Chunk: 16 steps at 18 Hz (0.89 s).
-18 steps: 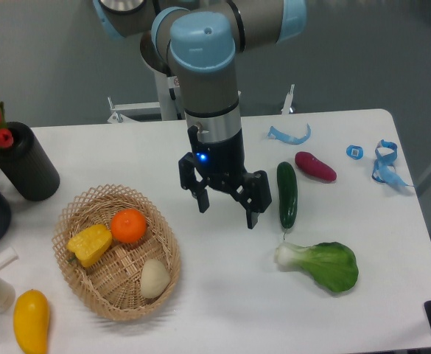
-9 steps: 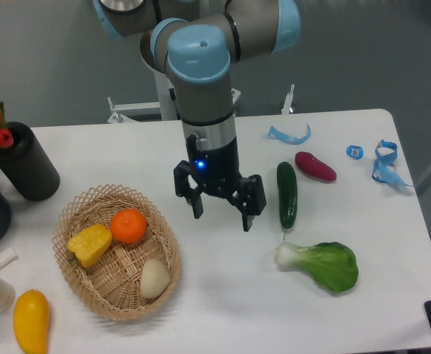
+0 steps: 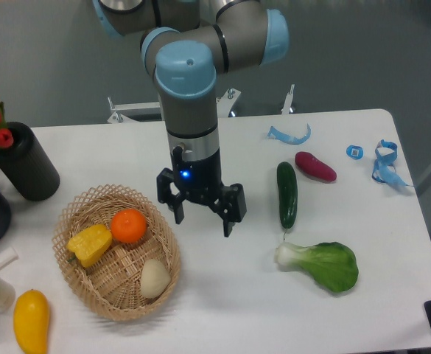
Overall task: Pick up the yellow pepper from the basket
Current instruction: 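Lower the open gripper into the basket over the yellow pepper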
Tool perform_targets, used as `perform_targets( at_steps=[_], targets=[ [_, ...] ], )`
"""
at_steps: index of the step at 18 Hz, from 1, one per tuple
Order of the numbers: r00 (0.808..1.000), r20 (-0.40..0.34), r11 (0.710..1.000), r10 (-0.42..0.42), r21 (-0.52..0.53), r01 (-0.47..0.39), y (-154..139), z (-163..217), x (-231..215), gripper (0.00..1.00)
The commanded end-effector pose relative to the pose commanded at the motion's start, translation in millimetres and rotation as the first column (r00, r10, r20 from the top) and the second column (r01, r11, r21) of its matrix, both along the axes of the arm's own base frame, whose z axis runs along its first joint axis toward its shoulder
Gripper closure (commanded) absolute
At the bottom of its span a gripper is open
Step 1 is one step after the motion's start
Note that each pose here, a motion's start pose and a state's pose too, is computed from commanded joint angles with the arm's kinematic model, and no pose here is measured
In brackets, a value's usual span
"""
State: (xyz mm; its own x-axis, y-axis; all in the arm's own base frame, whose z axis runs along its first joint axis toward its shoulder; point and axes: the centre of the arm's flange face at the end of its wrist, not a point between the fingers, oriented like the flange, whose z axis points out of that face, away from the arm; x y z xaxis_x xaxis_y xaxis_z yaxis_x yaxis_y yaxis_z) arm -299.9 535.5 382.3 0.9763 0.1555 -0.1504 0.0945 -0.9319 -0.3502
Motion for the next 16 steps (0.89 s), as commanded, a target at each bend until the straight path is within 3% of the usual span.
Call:
perform_targets(
  at_steps=[5,10,16],
  targets=[
    [0.999,0.013,0.999,-0.037,0.010,0.037,19,1,42,0.00],
    [0.993,0.047,0.994,-0.107,-0.032,0.109,32,-25,85,0.00],
    [0.967,0.079,0.964,-0.242,-0.091,0.249,50,-64,130,0.00]
  ],
)
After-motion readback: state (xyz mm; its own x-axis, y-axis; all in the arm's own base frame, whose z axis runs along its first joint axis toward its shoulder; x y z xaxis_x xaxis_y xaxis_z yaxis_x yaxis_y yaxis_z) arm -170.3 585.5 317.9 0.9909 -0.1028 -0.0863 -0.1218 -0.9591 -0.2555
